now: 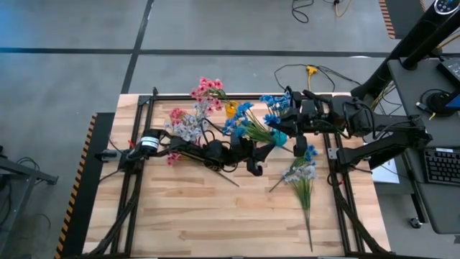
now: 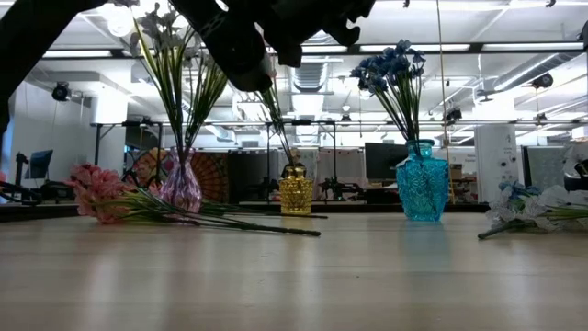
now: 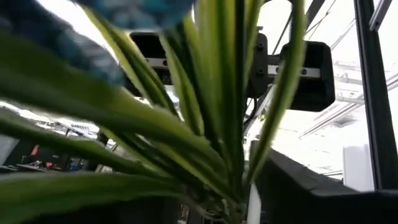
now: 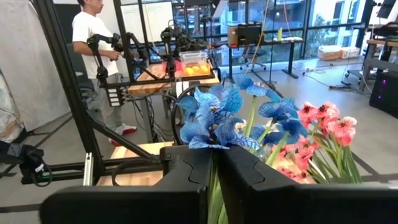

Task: Sort flowers into vase by color
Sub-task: Put the left blue flowers into the blue vase

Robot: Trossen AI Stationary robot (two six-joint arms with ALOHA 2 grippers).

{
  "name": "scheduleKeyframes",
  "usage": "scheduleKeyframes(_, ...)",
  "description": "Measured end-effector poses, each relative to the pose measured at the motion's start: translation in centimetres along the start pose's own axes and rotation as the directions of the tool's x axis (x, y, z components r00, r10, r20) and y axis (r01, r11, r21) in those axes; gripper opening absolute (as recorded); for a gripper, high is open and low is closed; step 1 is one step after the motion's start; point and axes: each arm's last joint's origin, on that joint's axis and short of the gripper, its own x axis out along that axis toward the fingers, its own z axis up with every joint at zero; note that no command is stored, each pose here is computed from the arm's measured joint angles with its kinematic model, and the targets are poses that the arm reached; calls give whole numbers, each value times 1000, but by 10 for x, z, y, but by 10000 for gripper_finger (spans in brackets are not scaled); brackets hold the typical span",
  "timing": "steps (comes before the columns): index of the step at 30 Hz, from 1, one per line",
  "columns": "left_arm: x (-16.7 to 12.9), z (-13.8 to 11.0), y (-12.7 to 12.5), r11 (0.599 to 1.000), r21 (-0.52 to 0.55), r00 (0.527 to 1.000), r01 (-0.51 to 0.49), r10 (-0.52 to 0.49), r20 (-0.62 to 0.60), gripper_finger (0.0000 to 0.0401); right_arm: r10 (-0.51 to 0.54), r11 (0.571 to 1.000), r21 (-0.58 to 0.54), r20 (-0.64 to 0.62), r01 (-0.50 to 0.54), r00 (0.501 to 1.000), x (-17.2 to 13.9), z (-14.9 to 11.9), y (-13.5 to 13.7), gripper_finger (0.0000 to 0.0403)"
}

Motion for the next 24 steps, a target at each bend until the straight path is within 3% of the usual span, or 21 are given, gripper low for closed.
scheduleKeyframes(7,-2,-1,0,1000,-1,1000,0,0,-7,14,-12,999,35,-40,14,999,-1,-4,-1,76)
scheduleKeyframes(17,-10,-5,2,1000,0,999,19,-19,-42,18,-33,997,59,-235,48,971,-22,-3,-2,161)
scheduleKeyframes(20,-15,-8,1,998,4,994,59,-59,-89,10,-36,997,52,-324,56,945,-31,-1,-1,170)
scheduleKeyframes(24,-18,-10,2,998,18,974,64,-59,-220,4,-34,997,40,-493,62,869,-39,-17,1,169)
